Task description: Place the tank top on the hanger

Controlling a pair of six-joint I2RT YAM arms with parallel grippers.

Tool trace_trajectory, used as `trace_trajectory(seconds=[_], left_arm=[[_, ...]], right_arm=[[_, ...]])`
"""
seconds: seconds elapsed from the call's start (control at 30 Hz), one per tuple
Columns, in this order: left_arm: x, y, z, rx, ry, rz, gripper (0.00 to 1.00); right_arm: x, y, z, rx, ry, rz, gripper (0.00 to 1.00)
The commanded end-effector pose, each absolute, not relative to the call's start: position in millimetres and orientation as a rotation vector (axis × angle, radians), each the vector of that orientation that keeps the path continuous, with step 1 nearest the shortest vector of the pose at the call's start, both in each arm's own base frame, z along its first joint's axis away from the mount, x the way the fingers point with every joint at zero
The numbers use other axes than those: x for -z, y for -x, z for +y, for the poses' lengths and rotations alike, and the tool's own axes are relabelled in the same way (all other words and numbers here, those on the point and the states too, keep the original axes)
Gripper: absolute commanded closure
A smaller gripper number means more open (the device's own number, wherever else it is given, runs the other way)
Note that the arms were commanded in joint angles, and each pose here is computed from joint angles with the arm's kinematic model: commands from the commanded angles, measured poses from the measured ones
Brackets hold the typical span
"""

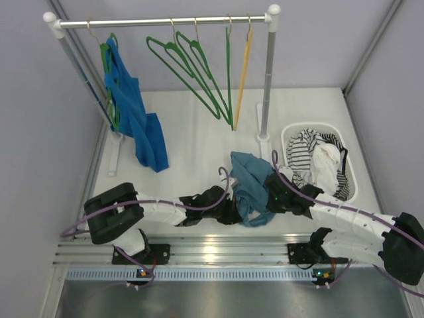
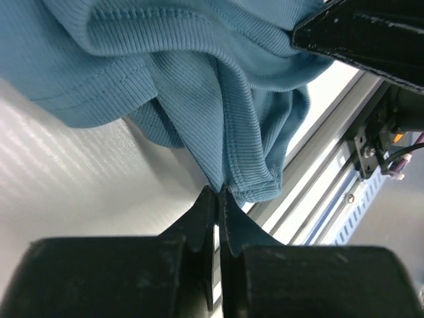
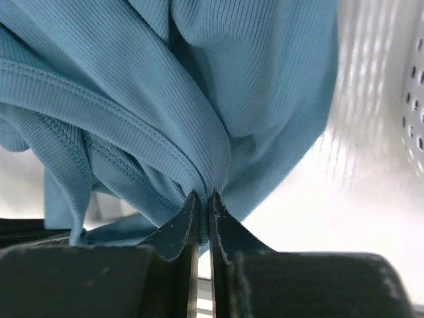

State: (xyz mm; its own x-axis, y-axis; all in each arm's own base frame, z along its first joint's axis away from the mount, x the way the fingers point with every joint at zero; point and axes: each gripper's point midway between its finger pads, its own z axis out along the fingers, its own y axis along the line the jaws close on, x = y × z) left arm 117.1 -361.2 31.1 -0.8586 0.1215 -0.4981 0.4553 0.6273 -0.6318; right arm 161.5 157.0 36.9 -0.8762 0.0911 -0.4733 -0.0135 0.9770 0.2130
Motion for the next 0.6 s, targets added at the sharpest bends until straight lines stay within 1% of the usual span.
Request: trace_trajectory(seconds=[0.0, 0.03, 0.07, 0.1, 0.13, 0.17, 0.2, 0.23, 0.27, 0.3, 0.33, 0.37, 0.4, 0.43, 0.5, 0.53, 0.57], left_arm=[[-71.0, -127.4, -363.3, 1.129, -0.452, 2.317, 1.0], [-79.6, -130.2, -361.9, 1.117, -0.458, 2.293, 1.0], [-87.0, -132.6, -359.7, 1.107, -0.458, 2.277, 1.0], [-86.6, -132.6, -351.6, 1.059, -0.462, 2.299, 1.0], [-110.8, -141.8, -348.9, 1.044, -0.437, 2.23, 1.0], [-119.6, -145.6, -344.2, 1.018, -0.426, 2.212, 1.0], [-125.8, -147.0, -335.2, 0.97, -0.42, 2.225, 1.0], [-146.0, -157.0, -325.9, 0.935, -0.378, 2.162, 1.0], [-151.3, -158.5, -315.7, 0.895, -0.369, 2.163, 1.0], [-150.1, -158.4, -301.9, 0.832, -0.368, 2.189, 1.0], [-175.4, -163.1, -293.4, 0.835, -0.338, 2.13, 1.0], [-183.7, -170.6, -281.9, 0.788, -0.298, 2.109, 1.0], [-193.1, -172.3, -271.6, 0.752, -0.29, 2.109, 1.0], [-204.5, -175.2, -263.6, 0.734, -0.284, 2.081, 1.0], [-236.2, -183.8, -242.8, 0.702, -0.231, 2.032, 1.0], [-246.1, -186.5, -235.8, 0.68, -0.238, 2.014, 1.0], [-249.7, -190.7, -223.6, 0.639, -0.225, 2.024, 1.0]], right_arm=[[-70.7, -175.3, 164.2, -0.296, -0.072, 2.537, 0.98], [-80.0, -178.5, 163.7, -0.292, -0.078, 2.514, 1.0], [-87.5, -176.1, 158.5, -0.271, -0.072, 2.516, 1.0], [-110.0, -182.5, 164.3, -0.303, -0.072, 2.474, 1.0], [-122.0, -185.1, 162.2, -0.293, -0.073, 2.449, 1.0], [-133.9, -184.1, 156.8, -0.276, -0.072, 2.44, 1.0], [-161.6, -189.6, 159.9, -0.304, -0.068, 2.393, 1.0], [-177.0, -193.9, 156.0, -0.285, -0.072, 2.356, 1.0], [-189.8, -196.6, 152.7, -0.268, -0.06, 2.335, 1.0], [-215.7, -197.9, 148.9, -0.268, -0.063, 2.305, 1.0], [-229.8, -201.3, 143.9, -0.243, -0.068, 2.275, 1.0], [-239.0, -203.2, 140.9, -0.216, -0.045, 2.264, 1.0], [-263.2, -206.1, 137.7, -0.22, -0.054, 2.225, 1.0], [-271.2, -208.8, 137.7, -0.205, -0.042, 2.218, 1.0], [-302.1, -212.4, 134.0, -0.198, -0.023, 2.168, 1.0], [-307.4, -215.9, 135.8, -0.184, -0.011, 2.166, 1.0], [-326.3, -218.2, 135.5, -0.195, -0.003, 2.13, 1.0]])
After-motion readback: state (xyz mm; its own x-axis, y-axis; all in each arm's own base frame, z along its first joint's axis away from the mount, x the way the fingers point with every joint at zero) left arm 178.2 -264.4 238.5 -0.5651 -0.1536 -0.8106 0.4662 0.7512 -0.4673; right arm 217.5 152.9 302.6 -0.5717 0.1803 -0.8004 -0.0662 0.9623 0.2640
